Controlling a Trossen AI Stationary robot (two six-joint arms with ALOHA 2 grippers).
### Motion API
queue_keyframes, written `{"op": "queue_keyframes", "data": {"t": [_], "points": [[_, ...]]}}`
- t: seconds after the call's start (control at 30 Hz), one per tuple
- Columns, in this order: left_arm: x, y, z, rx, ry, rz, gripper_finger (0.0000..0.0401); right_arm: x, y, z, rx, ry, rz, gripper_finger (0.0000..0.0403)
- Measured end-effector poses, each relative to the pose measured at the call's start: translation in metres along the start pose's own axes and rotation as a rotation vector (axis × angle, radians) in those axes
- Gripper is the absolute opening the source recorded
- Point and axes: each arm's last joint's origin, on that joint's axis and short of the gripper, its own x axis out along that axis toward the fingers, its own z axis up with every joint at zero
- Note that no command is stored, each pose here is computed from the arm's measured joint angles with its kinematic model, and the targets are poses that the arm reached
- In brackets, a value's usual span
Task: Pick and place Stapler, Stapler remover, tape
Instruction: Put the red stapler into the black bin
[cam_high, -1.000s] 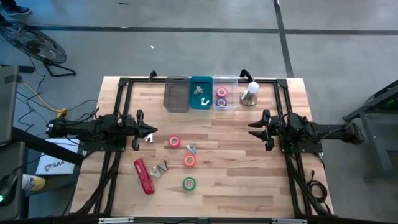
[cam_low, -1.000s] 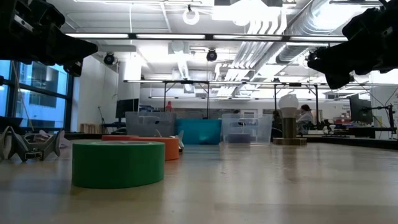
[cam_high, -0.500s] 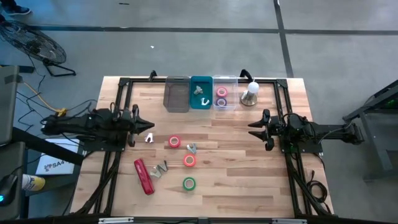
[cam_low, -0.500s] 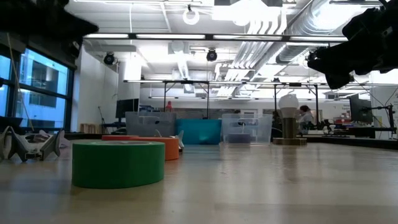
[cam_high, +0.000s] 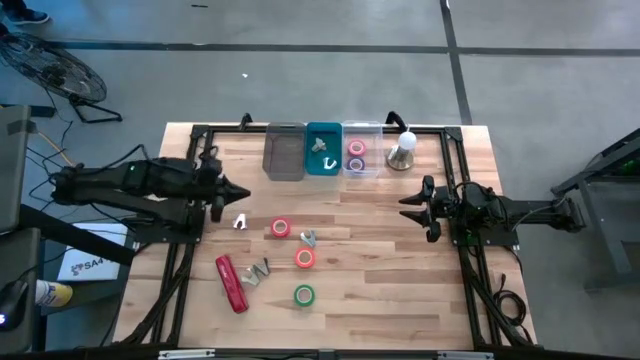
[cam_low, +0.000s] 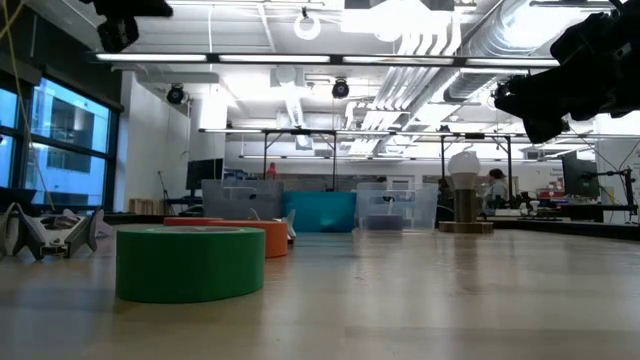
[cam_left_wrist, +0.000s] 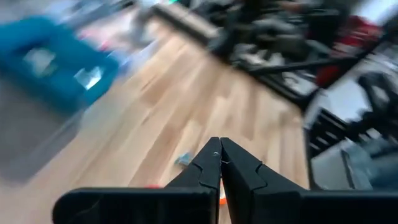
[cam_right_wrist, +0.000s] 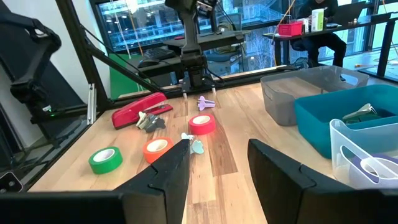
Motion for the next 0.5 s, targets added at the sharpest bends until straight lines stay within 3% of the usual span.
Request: {"op": "queue_keyframes", "data": {"t": [0.17, 0.37, 0.5], "points": [[0.010, -0.006, 0.007, -0.272, 0.098, 0.111, 0.0062, 0.000, 0.000, 0.000, 0.000, 0.000, 0.000, 0.0154], [0.026, -0.012, 0.002, -0.580, 0.258, 0.105, 0.0171, 0.000, 0.000, 0.000, 0.000, 0.000, 0.000, 0.0154], [0.032, -0.007, -0.010, -0.797, 0.382, 0.254, 0.0203, 0.000, 0.000, 0.000, 0.000, 0.000, 0.000, 0.0154]]}}
